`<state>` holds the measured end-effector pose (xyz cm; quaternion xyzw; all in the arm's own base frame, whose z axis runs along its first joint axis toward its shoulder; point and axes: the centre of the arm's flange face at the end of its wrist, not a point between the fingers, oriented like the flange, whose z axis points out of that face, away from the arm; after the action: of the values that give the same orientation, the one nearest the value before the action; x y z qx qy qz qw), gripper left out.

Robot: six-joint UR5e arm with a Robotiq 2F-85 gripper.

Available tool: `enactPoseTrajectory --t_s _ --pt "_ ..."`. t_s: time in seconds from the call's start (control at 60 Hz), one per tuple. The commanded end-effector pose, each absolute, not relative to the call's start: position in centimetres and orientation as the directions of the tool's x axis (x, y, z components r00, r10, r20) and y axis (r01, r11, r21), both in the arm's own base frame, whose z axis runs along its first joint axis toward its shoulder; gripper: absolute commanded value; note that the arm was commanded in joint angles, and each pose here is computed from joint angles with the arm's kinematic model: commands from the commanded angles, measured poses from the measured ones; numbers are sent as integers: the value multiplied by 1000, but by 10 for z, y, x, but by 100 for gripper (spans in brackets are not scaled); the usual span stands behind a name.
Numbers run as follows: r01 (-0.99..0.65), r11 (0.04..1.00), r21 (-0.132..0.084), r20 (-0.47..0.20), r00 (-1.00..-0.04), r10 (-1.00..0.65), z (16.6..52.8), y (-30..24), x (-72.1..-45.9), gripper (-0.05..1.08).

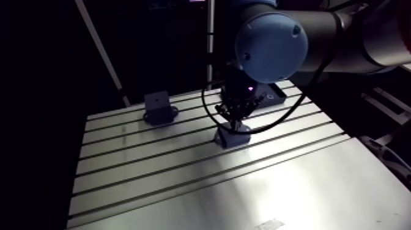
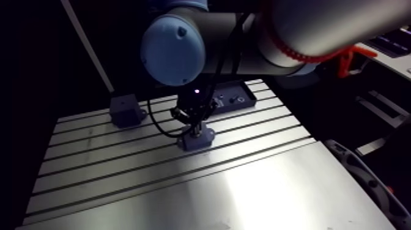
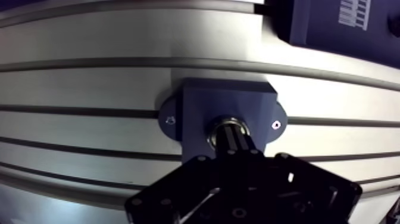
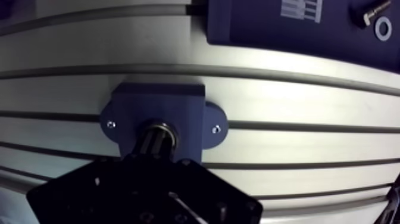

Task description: Pick up the bearing and press it into the housing until flush.

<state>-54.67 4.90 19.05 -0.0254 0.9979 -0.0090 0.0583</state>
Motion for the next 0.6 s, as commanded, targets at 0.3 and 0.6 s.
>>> enactPoseTrajectory --t_s 0.3,0.6 --pt "-53 998 -21 -115 -992 -55 191 48 -546 107" --pt "-51 998 -22 -119 -991 -54 189 48 -544 107"
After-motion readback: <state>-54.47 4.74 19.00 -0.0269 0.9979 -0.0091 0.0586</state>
